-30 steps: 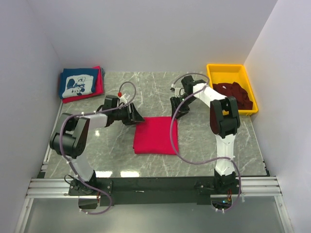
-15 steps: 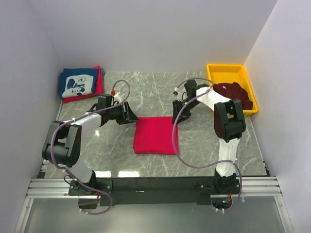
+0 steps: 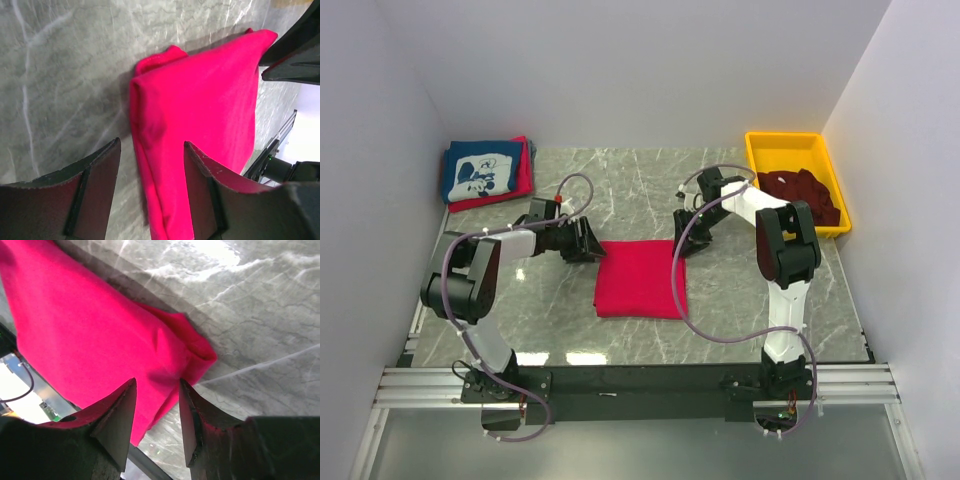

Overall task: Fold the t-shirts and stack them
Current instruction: Fold the tshirt

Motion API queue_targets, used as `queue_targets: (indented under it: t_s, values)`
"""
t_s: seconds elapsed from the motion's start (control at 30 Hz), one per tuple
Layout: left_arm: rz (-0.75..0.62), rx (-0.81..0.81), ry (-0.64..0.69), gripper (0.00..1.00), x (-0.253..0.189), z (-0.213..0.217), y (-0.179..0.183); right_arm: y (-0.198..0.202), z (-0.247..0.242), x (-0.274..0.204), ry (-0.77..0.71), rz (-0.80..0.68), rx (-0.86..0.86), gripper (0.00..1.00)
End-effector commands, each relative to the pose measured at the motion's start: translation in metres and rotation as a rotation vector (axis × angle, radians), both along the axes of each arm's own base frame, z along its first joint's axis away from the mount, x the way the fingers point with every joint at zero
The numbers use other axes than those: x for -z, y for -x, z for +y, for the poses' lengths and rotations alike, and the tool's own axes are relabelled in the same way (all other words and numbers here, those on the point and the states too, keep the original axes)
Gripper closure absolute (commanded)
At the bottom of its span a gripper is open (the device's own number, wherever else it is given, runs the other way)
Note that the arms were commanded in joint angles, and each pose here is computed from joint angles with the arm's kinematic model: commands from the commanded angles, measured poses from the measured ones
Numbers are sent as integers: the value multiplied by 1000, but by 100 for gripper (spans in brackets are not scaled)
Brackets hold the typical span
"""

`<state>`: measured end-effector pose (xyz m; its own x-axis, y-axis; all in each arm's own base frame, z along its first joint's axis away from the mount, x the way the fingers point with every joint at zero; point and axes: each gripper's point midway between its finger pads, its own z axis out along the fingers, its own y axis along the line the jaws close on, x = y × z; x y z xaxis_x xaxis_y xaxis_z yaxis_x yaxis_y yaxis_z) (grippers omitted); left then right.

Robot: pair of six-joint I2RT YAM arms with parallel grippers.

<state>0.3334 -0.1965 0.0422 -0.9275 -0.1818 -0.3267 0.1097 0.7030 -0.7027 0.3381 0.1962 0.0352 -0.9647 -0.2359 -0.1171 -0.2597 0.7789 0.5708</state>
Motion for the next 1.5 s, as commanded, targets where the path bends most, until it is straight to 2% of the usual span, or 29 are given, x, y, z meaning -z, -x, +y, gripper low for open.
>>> queue_targets:
  t_s: [0.0, 0.17, 0.33, 0.53, 0.63, 0.77, 0.83, 0.87, 0.97, 1.2, 1.33, 1.47]
  values:
    - [-46, 12, 14, 41, -10, -4, -16, -1, -5, 2, 26, -12, 13, 53]
    - [-28, 6, 17, 41, -2, -5, -17, 2, -6, -4, 28, -13, 38, 46]
    - [-42, 17, 46, 45, -4, -10, -19, 1, 2, -4, 2, -10, 26, 49]
    - [-41, 39, 81, 56, -9, -14, -16, -2, 8, -6, -22, -9, 16, 64]
    - [-46, 43, 84, 61, -9, -15, -15, -1, 9, -9, -35, -13, 16, 67]
    - [-52, 50, 97, 75, -12, -18, -16, -1, 10, -15, -48, -27, 13, 84]
    - [-61, 55, 109, 85, -15, -20, -15, -2, 11, -19, -54, -34, 12, 91]
    - [-65, 59, 115, 91, -17, -21, -15, -1, 10, -21, -57, -35, 14, 100]
    - [-84, 63, 116, 99, -22, -22, -14, 0, 11, -29, -67, -49, 10, 100]
    - [-165, 68, 119, 99, -49, -20, -9, 19, 2, -50, -61, -88, 3, 100]
    - [-181, 67, 102, 99, -47, -19, -10, 29, -11, -38, -25, -91, -3, 100]
    - [-169, 69, 85, 99, -36, -20, -15, 20, -22, -18, 17, -101, 24, 100]
